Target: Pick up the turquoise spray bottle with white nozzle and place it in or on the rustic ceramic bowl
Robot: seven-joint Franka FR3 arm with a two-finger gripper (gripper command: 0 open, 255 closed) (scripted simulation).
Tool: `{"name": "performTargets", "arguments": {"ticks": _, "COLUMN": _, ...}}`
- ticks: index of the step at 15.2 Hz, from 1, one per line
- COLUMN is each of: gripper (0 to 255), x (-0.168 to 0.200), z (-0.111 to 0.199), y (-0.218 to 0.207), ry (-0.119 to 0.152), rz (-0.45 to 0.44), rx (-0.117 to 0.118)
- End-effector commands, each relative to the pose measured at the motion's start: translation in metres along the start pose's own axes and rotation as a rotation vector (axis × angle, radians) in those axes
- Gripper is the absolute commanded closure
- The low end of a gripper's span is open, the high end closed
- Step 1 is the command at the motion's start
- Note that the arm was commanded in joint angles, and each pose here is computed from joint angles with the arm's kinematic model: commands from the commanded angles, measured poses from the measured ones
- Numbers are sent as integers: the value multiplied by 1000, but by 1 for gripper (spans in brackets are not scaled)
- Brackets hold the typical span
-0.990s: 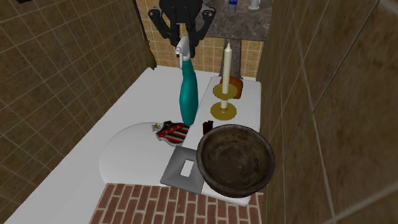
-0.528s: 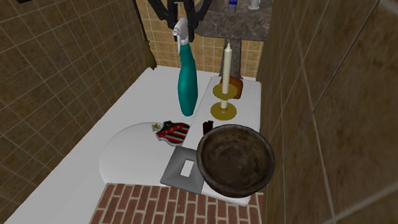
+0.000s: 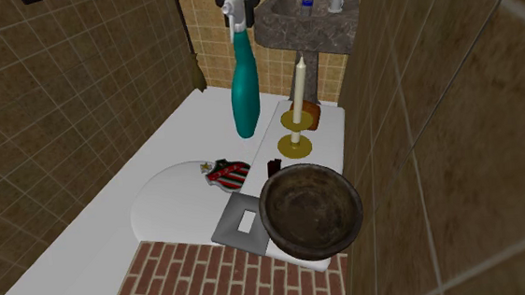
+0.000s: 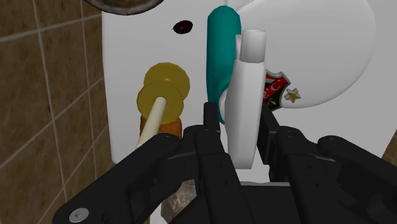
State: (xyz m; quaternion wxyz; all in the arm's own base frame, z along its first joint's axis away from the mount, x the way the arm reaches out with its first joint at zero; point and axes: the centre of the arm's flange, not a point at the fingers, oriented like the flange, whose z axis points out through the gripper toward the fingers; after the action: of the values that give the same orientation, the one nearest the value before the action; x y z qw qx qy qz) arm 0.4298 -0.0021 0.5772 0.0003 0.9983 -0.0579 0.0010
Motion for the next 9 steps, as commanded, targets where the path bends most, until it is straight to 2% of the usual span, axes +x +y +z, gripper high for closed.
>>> {"name": "performTargets", "arguments": {"ticks": 1, "gripper": 255, "x": 0, "z": -10, "y": 0, "ry": 0, "rz": 0, "rx": 0}}
{"name": "performTargets", "arguments": {"ticks": 9, "gripper": 255, "x": -56, "z": -53, "y": 61, "ry": 0, "rz": 0, "rx": 0}}
